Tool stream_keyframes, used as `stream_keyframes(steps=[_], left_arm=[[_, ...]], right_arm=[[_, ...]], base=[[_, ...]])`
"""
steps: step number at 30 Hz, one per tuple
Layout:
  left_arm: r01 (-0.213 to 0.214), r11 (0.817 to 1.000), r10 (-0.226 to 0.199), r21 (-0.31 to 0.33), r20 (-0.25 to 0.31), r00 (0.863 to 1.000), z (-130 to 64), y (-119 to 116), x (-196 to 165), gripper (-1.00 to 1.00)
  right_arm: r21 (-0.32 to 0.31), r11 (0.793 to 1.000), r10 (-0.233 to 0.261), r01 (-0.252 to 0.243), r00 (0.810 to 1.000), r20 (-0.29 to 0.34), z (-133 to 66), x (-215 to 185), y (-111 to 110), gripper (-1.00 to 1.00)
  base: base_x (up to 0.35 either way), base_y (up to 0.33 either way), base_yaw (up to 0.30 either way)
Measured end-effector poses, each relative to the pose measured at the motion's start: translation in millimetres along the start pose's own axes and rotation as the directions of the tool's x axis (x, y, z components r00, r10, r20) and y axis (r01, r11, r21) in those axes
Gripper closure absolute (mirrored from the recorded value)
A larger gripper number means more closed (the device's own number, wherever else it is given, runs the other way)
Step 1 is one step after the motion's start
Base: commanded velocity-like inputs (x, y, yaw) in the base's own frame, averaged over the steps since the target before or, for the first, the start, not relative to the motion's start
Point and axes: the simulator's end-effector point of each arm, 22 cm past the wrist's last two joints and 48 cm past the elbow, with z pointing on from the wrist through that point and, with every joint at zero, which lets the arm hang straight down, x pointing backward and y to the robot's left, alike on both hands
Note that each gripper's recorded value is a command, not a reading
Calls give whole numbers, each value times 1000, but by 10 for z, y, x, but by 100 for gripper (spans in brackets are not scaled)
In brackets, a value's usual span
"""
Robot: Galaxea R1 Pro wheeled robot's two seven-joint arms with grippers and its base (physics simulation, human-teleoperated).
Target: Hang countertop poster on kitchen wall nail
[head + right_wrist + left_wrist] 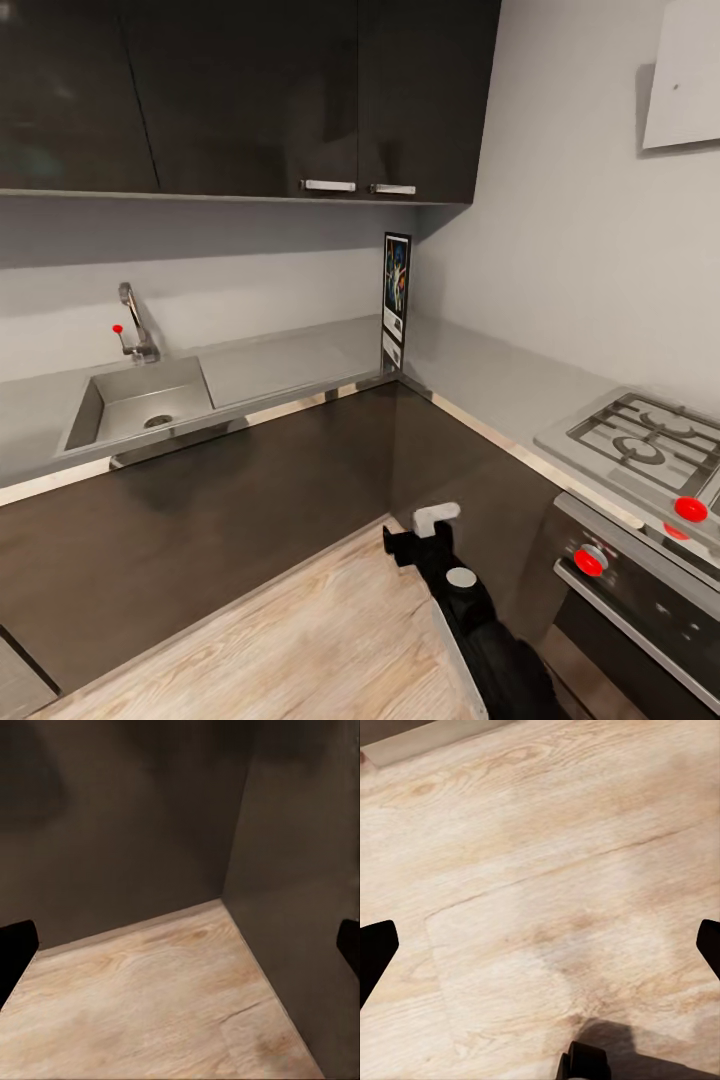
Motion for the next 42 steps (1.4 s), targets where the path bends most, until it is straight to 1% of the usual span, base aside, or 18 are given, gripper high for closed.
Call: stream_keyframes(steps=[1,3,4,5,6,7,8,9,10,13,15,16,18,33,37,38,40,42], left_arm=[[0,1000,0,0,0,1000,0,2,-1,-100],[-1,1000,1,0,0,1000,0,4,-2,-100],[0,1000,0,-1,0,1000,0,5,-3,-100],[-1,1000,1,-1,0,1000,0,5,-3,-100],[-1,1000,1,-1,0,1000,0,6,-3,-100],[0,1000,0,-1,0,1000,0,6,-3,-100],[0,1000,0,-1,1,1000,0,8,-5,-100],[0,1000,0,-2,1,1000,0,8,-4,-100],[0,1000,0,-2,1,1000,0,9,-6,-100],[1,1000,-1,-2,2,1000,0,9,-10,-100],[1,1000,-1,-2,2,1000,1,9,-13,-100],[3,1000,-3,-4,5,1000,0,18,-26,-100],[24,999,-23,-21,10,1000,-1,104,-44,-100],[28,999,-28,-25,12,1000,-2,123,-53,-100],[28,999,-28,-24,13,1000,-1,121,-60,-100],[28,999,-28,-24,13,1000,-1,120,-61,-100],[28,999,-28,-24,13,1000,-1,119,-61,-100],[28,999,-28,-24,13,1000,-1,120,-61,-100]], right_arm=[[29,1000,-9,8,1000,23,42,-264,-59,-100],[69,998,-16,13,999,48,74,-544,-147,-100],[112,994,-23,15,997,72,87,-796,-241,-100],[134,991,-27,15,996,88,90,-937,-294,-100],[174,985,-34,13,993,117,83,-1176,-386,-100],[229,974,-48,7,984,170,51,-1629,-530,-100],[250,968,-59,8,979,196,19,-1898,-592,-100],[264,964,-67,12,977,202,-8,-2077,-636,-100],[285,958,-82,17,973,218,-102,-2421,-703,-100],[305,952,-84,3,963,254,-259,-2805,-802,-100],[324,946,-54,-35,964,260,-303,-2863,-980,-100],[342,937,-20,-72,965,260,-326,-2859,-1162,-100],[352,931,4,-98,966,257,-333,-2838,-1281,-100],[350,932,6,-93,970,242,-291,-2786,-1278,-100],[349,933,8,-91,973,232,-264,-2750,-1284,-100],[353,931,8,-92,973,231,-263,-2740,-1323,-100],[378,922,3,-89,975,221,-257,-2698,-1514,-100],[384,919,0,-84,977,213,-228,-2708,-1580,-100]], base=[[0,0,0],[0,0,0],[0,0,0],[0,0,0],[0,0,0],[0,0,0],[0,0,0],[0,0,0],[0,0,0],[0,0,0],[0,0,112],[0,0,246],[0,0,281],[0,0,289],[0,0,103],[0,0,16],[0,0,7],[0,0,3]])
